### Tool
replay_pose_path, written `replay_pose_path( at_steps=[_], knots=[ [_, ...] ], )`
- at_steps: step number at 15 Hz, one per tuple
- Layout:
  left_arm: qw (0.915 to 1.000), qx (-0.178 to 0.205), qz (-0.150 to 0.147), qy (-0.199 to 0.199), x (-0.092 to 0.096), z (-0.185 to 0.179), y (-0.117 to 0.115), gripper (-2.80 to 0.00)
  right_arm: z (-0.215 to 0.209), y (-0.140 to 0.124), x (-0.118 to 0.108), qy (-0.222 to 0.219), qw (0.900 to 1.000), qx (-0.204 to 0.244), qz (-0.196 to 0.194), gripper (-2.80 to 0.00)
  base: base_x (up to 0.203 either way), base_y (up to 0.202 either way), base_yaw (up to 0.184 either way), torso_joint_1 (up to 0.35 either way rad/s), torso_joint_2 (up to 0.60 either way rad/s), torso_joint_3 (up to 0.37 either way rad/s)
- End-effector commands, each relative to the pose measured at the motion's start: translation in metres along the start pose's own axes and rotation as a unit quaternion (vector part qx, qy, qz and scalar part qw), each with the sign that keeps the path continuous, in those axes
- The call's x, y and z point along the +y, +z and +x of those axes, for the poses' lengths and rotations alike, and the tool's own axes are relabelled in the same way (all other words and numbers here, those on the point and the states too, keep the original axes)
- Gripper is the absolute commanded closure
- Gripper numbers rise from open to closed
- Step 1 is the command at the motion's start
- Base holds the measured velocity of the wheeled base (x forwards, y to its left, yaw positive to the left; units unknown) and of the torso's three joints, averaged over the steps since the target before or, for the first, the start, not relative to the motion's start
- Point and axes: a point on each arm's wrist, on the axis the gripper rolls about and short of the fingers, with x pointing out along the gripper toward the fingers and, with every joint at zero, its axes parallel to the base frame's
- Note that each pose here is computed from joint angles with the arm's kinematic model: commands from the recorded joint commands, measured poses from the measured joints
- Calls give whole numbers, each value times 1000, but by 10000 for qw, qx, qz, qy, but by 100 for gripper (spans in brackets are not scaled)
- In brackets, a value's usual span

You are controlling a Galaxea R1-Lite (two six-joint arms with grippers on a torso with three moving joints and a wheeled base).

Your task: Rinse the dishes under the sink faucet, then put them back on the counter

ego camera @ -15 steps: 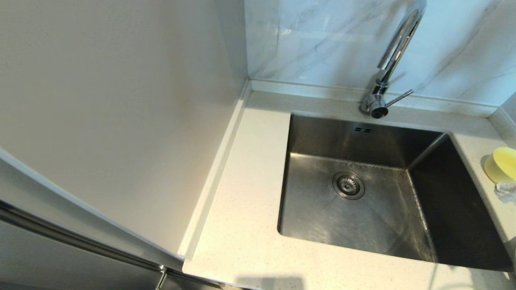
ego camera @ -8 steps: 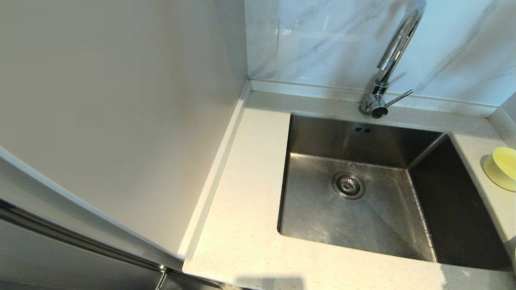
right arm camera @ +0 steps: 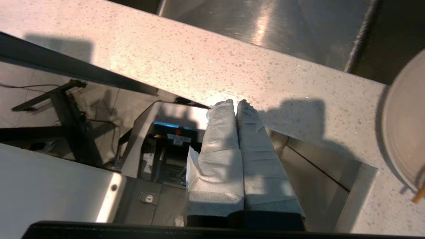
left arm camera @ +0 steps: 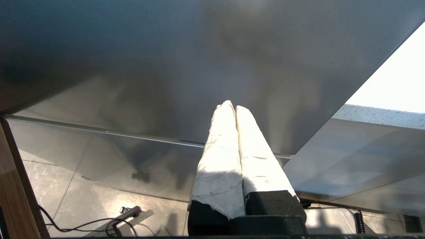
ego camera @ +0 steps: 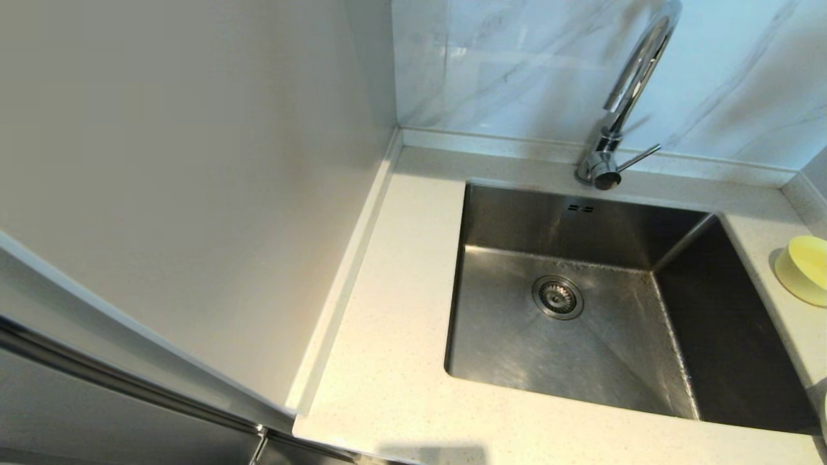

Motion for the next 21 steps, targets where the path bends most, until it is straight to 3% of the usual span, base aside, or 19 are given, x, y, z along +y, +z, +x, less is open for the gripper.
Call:
replay_pose_path(
  at_steps=[1,7,11,16,21],
  knots=[
    [10000,0,0,4,0,0,0,0,-7,-10,2,-92,9997,-210,-66,0,0,0,0,0,0,0],
    [10000,0,0,0,0,0,0,0,-2,-16,0,-223,9995,-214,-43,0,0,0,0,0,0,0],
    [10000,0,0,-2,0,0,0,0,0,-28,-7,-1139,9915,-607,-181,0,0,0,0,0,0,0],
    [10000,0,0,4,0,0,0,0,-1,-41,-11,-1614,9833,-834,-113,0,0,0,0,0,0,0],
    [10000,0,0,-4,0,0,0,0,0,-68,-14,-1547,9816,-1107,-141,0,0,0,0,0,0,0]
  ],
)
